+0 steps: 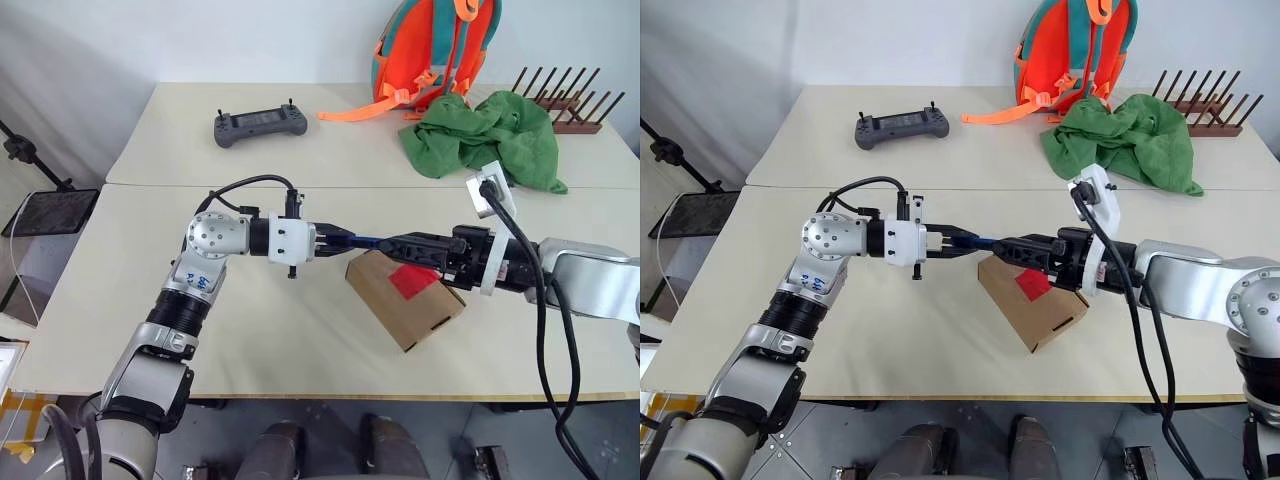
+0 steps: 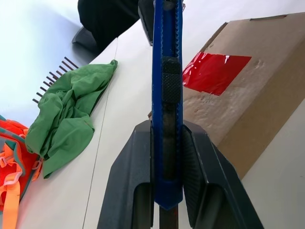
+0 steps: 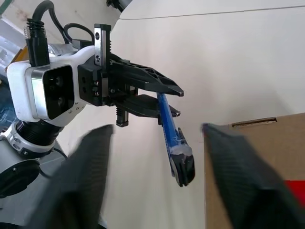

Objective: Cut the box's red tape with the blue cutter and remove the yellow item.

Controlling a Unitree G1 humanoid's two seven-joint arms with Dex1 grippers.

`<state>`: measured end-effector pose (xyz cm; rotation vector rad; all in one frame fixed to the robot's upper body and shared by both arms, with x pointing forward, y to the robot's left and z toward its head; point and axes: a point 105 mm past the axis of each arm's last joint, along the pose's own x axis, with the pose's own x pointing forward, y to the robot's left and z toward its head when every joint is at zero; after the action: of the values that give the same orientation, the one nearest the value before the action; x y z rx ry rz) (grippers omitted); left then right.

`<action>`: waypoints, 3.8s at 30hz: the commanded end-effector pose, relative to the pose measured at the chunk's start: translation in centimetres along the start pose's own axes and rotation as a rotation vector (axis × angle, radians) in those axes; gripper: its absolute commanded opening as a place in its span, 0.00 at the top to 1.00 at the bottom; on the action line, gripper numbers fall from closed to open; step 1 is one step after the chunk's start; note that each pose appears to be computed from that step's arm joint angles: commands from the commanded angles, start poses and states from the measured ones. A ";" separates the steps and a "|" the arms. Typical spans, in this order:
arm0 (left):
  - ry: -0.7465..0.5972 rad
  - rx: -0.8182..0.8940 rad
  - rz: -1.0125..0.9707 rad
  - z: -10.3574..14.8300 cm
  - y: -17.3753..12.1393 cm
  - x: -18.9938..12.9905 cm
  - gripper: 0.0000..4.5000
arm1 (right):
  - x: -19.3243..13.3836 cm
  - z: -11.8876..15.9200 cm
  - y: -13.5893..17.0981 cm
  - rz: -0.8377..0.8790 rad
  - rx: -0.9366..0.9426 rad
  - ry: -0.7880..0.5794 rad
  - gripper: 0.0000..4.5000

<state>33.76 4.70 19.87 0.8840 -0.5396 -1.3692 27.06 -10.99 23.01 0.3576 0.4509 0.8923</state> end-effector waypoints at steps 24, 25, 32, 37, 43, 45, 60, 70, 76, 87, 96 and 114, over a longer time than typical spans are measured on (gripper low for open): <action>-0.014 0.050 -0.001 0.8 0.3 0.3 0.91 | 1.0 0.6 0.6 0.054 -0.016 -0.018 0.97; -0.016 0.048 -0.005 0.9 0.2 0.4 0.91 | 1.0 0.6 0.6 0.054 -0.018 -0.017 0.97; -0.158 -0.180 0.130 2.6 2.1 -0.4 0.47 | 0.3 1.3 1.1 0.072 -0.062 -0.033 0.97; -0.237 -0.422 0.315 3.1 6.1 -4.4 0.41 | -2.5 2.2 0.2 -0.027 -0.176 -0.010 0.97; -0.223 -0.544 0.299 2.3 6.5 -4.5 0.50 | -6.8 4.0 -1.4 -0.258 -0.379 0.080 0.97; -0.198 -0.571 0.201 1.8 4.5 -2.9 0.62 | -7.7 3.7 -1.1 -0.305 -0.460 0.147 0.97; -0.022 -0.841 0.033 -0.3 -3.8 5.2 1.00 | -7.0 1.7 -1.2 -0.405 -0.602 0.135 0.97; 0.019 -0.883 0.020 -0.6 -5.0 6.3 1.00 | -7.3 1.0 -2.5 -0.526 -0.552 0.095 0.97; 0.041 -0.894 0.011 -0.9 -5.0 6.7 1.00 | -7.1 1.9 -0.7 -0.454 -0.574 0.031 0.97; 0.144 -0.877 0.003 -2.0 -5.0 7.2 1.00 | -6.9 1.5 -1.4 -0.480 -0.594 0.054 0.97; 0.191 -0.890 -0.027 -2.6 -5.9 6.8 1.00 | -6.5 0.8 -2.5 -0.488 -0.574 0.065 0.97; 0.181 -0.883 -0.037 -2.2 -5.9 6.8 1.00 | -6.3 -0.4 -4.1 -0.505 -0.567 0.091 0.97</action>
<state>33.10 -1.83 14.90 0.2585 0.1432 -1.3683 26.13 -18.50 21.74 -0.3025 0.3537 0.5084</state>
